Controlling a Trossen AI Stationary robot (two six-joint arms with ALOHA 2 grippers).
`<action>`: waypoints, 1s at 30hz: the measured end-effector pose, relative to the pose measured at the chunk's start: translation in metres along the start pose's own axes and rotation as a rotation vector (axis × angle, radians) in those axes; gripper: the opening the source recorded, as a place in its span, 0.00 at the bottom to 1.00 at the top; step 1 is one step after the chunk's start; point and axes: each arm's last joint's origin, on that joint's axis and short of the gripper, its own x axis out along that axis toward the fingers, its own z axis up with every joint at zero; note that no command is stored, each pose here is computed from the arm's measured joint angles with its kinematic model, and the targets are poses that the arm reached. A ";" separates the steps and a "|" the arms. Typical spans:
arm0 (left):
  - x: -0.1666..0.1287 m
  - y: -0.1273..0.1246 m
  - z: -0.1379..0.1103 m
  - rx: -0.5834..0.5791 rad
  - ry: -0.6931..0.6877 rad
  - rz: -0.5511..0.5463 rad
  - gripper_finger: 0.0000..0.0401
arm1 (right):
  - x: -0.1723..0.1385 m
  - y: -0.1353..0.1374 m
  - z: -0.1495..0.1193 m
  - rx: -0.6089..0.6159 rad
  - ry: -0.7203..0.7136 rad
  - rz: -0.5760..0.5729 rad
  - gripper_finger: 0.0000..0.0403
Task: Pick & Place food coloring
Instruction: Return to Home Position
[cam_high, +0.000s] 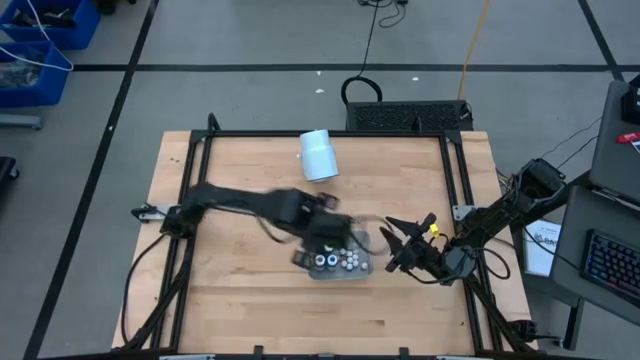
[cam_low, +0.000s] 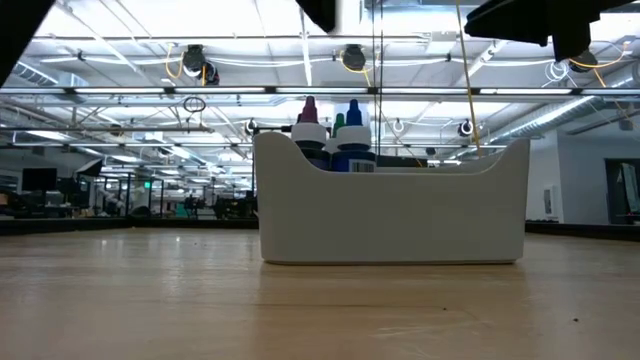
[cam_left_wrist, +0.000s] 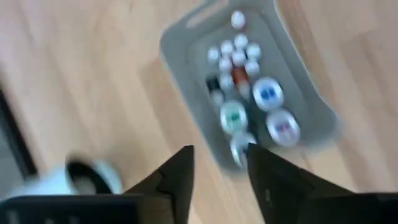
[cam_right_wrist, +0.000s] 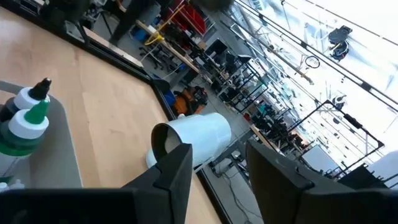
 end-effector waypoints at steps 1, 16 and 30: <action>-0.019 0.000 -0.008 -0.037 -0.006 -0.003 0.35 | -0.001 0.000 0.000 0.003 0.000 0.001 0.34; -0.142 -0.044 -0.172 -0.259 -0.659 0.150 0.01 | -0.015 -0.017 -0.009 0.217 -0.204 0.206 0.03; 0.002 -0.079 -0.278 -0.270 -1.087 0.171 0.01 | 0.004 -0.071 -0.094 0.677 -0.263 0.550 0.00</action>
